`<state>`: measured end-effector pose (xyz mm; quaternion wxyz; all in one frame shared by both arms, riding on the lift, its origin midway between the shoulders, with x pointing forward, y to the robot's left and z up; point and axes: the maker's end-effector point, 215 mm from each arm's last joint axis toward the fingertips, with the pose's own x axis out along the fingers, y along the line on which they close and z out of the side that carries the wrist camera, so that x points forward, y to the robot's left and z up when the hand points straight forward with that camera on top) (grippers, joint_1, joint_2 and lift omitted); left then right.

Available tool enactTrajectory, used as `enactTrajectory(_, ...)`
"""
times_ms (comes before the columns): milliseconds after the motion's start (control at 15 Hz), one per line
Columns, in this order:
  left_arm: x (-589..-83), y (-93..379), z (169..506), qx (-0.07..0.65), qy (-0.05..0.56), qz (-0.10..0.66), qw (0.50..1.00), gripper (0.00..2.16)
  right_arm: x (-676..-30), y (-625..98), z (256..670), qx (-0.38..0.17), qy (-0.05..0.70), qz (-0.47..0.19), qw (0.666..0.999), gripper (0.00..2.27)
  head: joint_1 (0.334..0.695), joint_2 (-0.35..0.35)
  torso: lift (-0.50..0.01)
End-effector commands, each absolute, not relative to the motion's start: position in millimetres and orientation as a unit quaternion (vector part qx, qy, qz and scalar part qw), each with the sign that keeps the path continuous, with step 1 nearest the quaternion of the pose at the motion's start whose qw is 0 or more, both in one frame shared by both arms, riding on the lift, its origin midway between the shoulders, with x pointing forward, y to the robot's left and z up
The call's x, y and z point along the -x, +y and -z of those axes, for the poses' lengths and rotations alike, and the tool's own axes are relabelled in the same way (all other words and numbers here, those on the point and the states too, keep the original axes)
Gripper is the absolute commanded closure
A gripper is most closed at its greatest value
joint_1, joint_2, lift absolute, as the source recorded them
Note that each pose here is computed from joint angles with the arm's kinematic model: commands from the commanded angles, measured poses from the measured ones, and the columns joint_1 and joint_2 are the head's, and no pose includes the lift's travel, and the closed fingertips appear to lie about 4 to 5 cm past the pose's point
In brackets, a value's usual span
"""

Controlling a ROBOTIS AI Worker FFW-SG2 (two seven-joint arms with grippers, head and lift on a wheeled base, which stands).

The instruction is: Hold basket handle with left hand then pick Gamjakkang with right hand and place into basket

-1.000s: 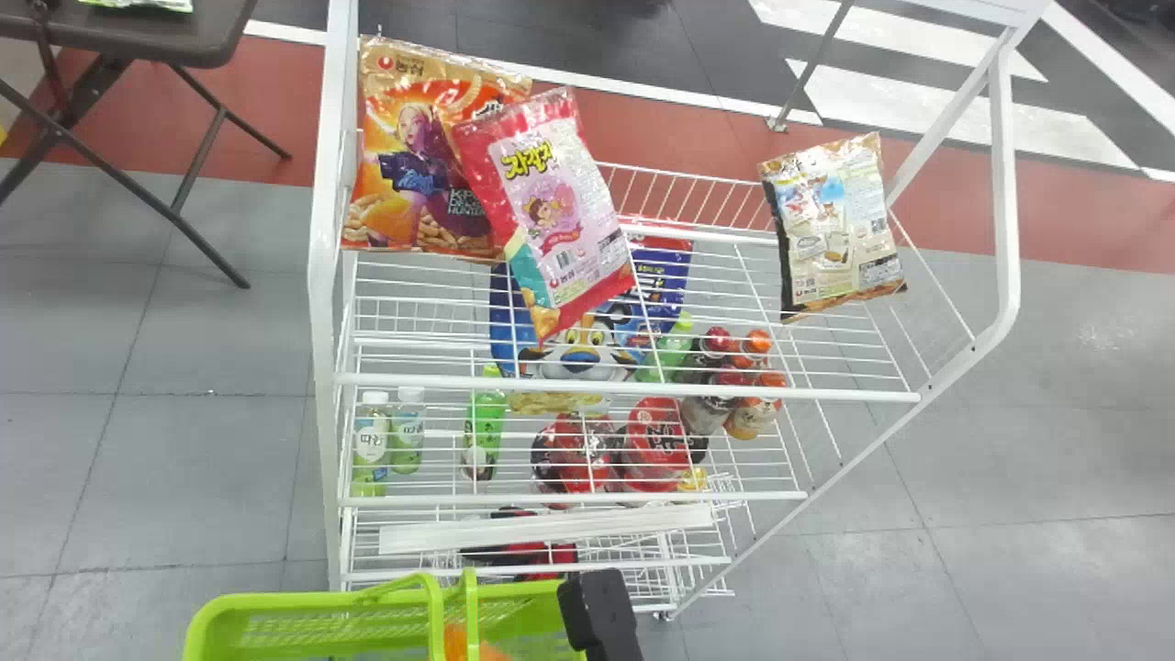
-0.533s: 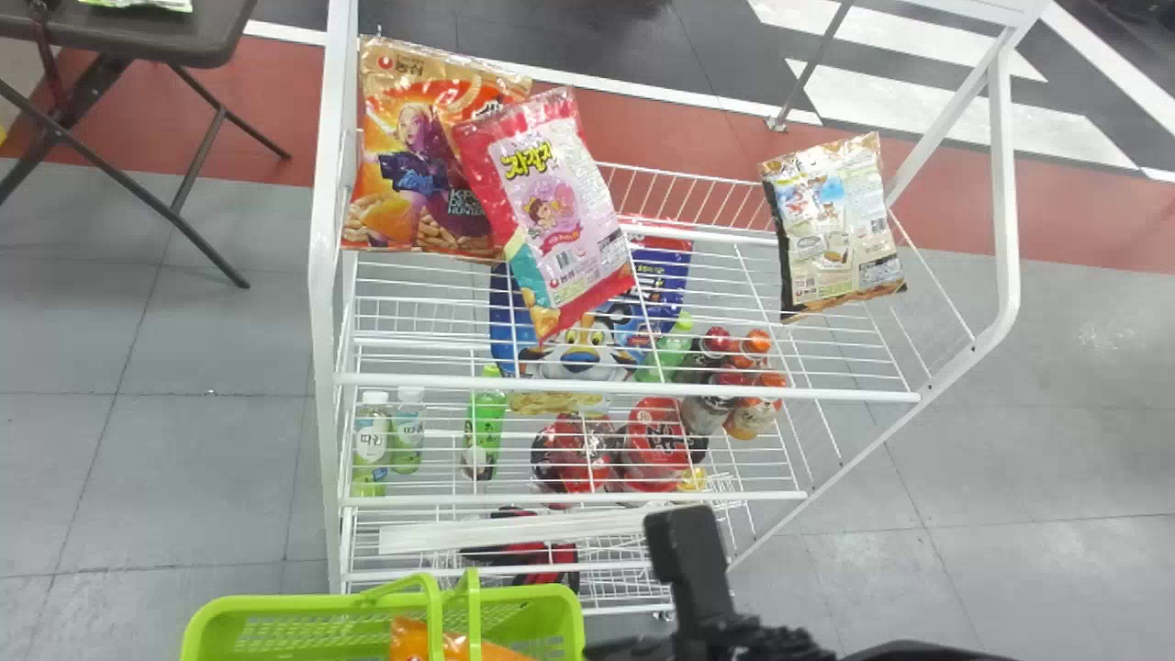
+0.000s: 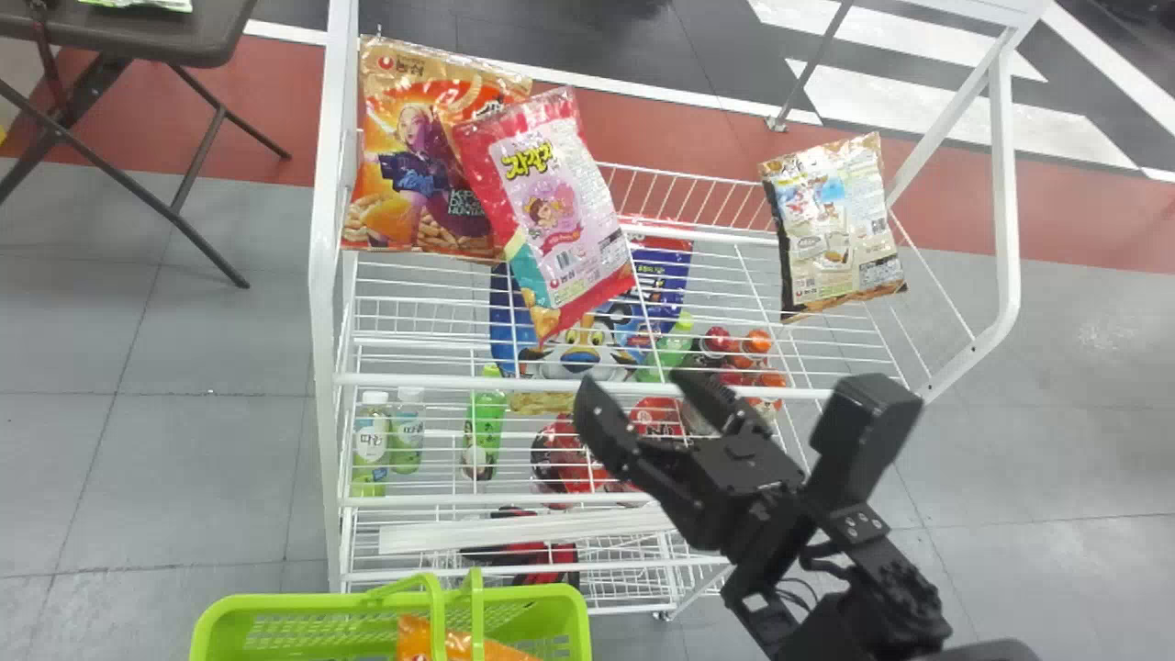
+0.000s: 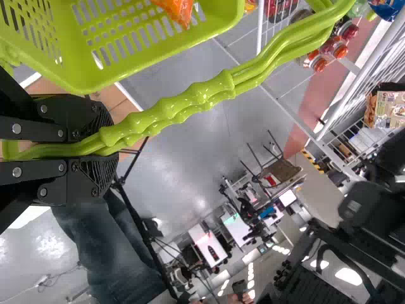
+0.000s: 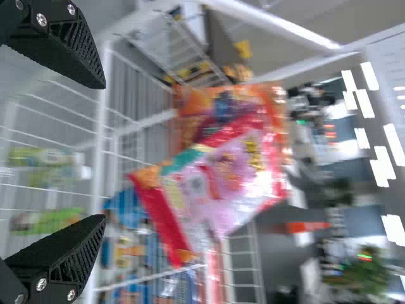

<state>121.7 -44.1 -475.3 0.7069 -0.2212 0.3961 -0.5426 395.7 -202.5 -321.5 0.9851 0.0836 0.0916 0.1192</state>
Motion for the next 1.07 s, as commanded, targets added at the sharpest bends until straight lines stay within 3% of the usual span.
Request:
enactTrajectory(0, -123, -46, 476, 0.221, 0.391, 0.545, 0.708, 2.14, -391, -213, 294, -0.06, -0.004, -0.101, 0.993, 0.07, 0.695, -0.35, -0.019)
enactTrajectory(600, -123, -46, 476, 0.223, 0.39, 0.547, 0.706, 2.14, -386, -233, 325, -0.065, 0.039, -0.054, 0.996, 0.08, 0.695, -0.35, -0.019)
enactTrajectory(1000, -124, -46, 474, 0.222, 0.387, 0.549, 0.707, 2.14, -387, -240, 319, -0.061, 0.034, -0.046, 0.996, 0.08, 0.695, -0.35, -0.019)
